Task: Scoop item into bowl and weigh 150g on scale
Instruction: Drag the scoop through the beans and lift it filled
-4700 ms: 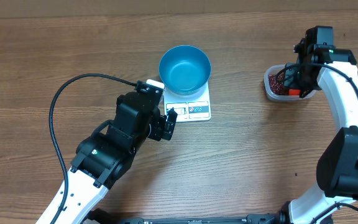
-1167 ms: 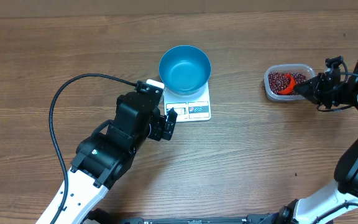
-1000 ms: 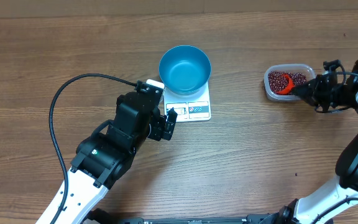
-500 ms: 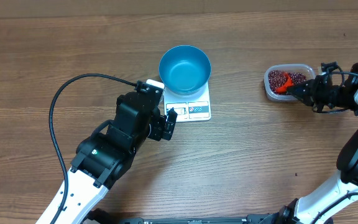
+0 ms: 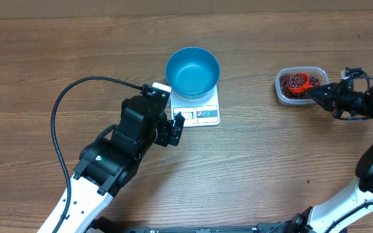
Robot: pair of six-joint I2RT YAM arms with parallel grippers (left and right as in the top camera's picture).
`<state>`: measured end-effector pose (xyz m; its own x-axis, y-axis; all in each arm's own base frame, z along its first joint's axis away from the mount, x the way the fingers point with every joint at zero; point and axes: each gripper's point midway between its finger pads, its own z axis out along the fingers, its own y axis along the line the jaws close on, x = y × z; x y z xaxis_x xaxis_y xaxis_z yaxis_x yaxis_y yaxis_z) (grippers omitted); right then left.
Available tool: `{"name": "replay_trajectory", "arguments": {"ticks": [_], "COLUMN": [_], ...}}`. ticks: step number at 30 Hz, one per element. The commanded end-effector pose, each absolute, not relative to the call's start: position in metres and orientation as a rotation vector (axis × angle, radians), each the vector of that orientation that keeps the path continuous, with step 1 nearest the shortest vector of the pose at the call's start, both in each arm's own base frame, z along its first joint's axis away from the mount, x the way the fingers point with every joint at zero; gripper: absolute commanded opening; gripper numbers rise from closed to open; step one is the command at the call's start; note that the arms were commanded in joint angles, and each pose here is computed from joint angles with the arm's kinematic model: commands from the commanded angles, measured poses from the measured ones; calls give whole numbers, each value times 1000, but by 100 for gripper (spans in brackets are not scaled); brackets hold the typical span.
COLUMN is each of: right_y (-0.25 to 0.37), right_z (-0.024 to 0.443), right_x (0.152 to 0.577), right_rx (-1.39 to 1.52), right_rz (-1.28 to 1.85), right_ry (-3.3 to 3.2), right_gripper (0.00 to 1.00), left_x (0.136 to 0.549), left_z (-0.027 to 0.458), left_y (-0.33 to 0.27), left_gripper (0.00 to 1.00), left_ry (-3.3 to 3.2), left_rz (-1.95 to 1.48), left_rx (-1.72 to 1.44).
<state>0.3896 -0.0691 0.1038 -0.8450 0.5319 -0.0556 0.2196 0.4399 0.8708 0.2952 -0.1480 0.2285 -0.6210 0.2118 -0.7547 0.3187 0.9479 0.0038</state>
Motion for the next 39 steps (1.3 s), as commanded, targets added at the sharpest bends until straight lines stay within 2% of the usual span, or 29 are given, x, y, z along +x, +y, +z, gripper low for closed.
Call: {"name": "replay_trajectory", "arguments": {"ticks": [1, 30, 39], "right_y": [-75, -69, -59], "right_z": [103, 130, 154], "right_x": [387, 380, 384], "right_rx": [673, 622, 566], "right_rz": [1407, 1582, 1713], "right_ry": [2337, 2190, 2051], "right_gripper": [4, 4, 4], "left_x": [296, 296, 296], "left_z": [227, 227, 227], "left_y": [-148, -148, -148], "left_gripper": [100, 100, 100], "left_ry": [2265, 2265, 2265], "left_rz": [-151, -151, -151], "left_rx": [370, 370, 370]}}
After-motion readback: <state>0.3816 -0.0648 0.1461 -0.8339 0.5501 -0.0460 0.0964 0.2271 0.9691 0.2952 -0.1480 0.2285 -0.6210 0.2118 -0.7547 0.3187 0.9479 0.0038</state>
